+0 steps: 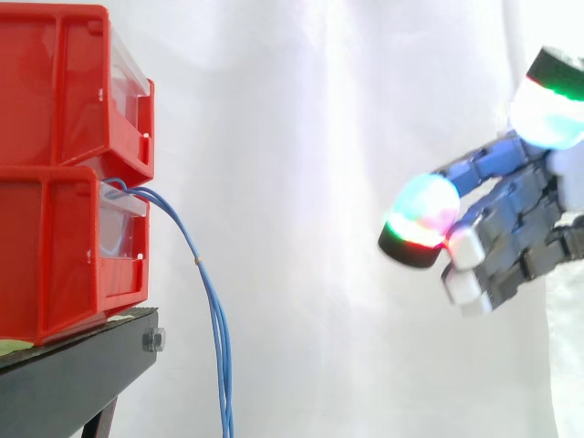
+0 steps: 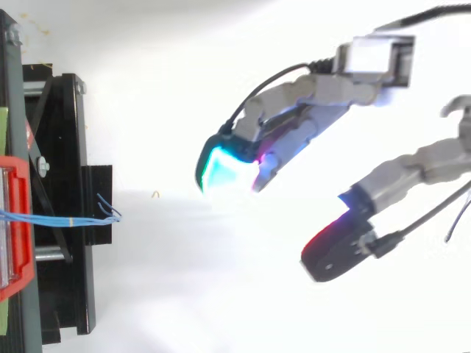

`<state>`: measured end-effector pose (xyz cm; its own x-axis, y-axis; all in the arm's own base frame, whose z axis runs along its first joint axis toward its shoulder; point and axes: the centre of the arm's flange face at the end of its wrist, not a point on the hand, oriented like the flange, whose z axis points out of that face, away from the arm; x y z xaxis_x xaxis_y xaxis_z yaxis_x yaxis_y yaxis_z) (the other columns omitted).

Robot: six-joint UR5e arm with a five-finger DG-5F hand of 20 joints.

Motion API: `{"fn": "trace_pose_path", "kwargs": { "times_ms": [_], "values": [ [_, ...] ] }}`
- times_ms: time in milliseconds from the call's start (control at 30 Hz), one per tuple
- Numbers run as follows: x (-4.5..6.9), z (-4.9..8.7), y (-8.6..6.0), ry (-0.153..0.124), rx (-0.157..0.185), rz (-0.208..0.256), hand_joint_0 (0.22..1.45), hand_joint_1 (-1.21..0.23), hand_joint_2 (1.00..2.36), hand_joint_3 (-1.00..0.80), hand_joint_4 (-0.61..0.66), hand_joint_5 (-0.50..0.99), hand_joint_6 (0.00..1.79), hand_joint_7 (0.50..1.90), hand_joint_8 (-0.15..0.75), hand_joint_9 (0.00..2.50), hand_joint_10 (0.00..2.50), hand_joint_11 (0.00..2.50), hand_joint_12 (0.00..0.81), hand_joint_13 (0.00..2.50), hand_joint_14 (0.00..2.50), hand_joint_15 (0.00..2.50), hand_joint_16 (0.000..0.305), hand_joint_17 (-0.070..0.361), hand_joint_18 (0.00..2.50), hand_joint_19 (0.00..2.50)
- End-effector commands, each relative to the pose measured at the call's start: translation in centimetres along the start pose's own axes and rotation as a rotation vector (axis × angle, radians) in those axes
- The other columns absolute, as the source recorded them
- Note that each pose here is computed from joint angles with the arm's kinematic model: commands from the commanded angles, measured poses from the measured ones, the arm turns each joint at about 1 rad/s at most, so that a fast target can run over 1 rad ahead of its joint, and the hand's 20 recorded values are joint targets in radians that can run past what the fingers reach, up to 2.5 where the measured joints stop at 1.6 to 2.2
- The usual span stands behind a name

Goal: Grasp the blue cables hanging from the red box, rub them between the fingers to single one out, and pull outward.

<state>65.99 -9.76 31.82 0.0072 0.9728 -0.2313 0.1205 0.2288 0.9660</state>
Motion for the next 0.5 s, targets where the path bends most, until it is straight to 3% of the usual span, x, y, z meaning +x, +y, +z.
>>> {"fn": "trace_pose_path", "kwargs": {
  "times_ms": [0, 67, 100, 167, 267, 467],
  "values": [
    [1.7, 1.9, -2.0, -0.006, -0.022, 0.0, 0.52, -0.74, 1.0, -0.5, 0.28, -0.14, 0.5, 0.89, 0.288, 0.71, 0.01, 0.19, 0.387, 0.54, 0.01, 0.31, 0.046, 0.103, 0.4, 0.33],
    [2.4, 2.7, -2.8, -0.015, -0.034, 0.001, 0.51, -0.73, 1.0, -0.5, 0.28, -0.14, 0.5, 0.89, 0.291, 0.71, 0.01, 0.19, 0.394, 0.53, 0.01, 0.32, 0.047, 0.105, 0.39, 0.34],
    [3.1, 3.5, -3.1, -0.04, -0.069, 0.003, 0.5, -0.72, 1.0, -0.5, 0.28, -0.14, 0.5, 0.89, 0.291, 0.71, 0.01, 0.19, 0.395, 0.53, 0.01, 0.31, 0.047, 0.106, 0.39, 0.33],
    [3.5, 3.7, -2.8, -0.06, -0.086, -0.004, 0.49, -0.71, 1.0, -0.5, 0.28, -0.14, 0.5, 0.89, 0.299, 0.7, 0.01, 0.18, 0.403, 0.53, 0.01, 0.32, 0.048, 0.109, 0.39, 0.33],
    [4.0, 3.8, -2.6, -0.095, -0.078, -0.033, 0.48, -0.7, 1.0, -0.5, 0.29, -0.14, 0.5, 0.89, 0.303, 0.71, 0.01, 0.18, 0.408, 0.53, 0.01, 0.31, 0.049, 0.111, 0.39, 0.33],
    [4.6, 3.9, -2.6, -0.117, -0.077, -0.037, 0.47, -0.68, 1.0, -0.5, 0.29, -0.14, 0.5, 0.88, 0.308, 0.71, 0.01, 0.19, 0.413, 0.53, 0.01, 0.31, 0.05, 0.113, 0.39, 0.34]
  ]
}}
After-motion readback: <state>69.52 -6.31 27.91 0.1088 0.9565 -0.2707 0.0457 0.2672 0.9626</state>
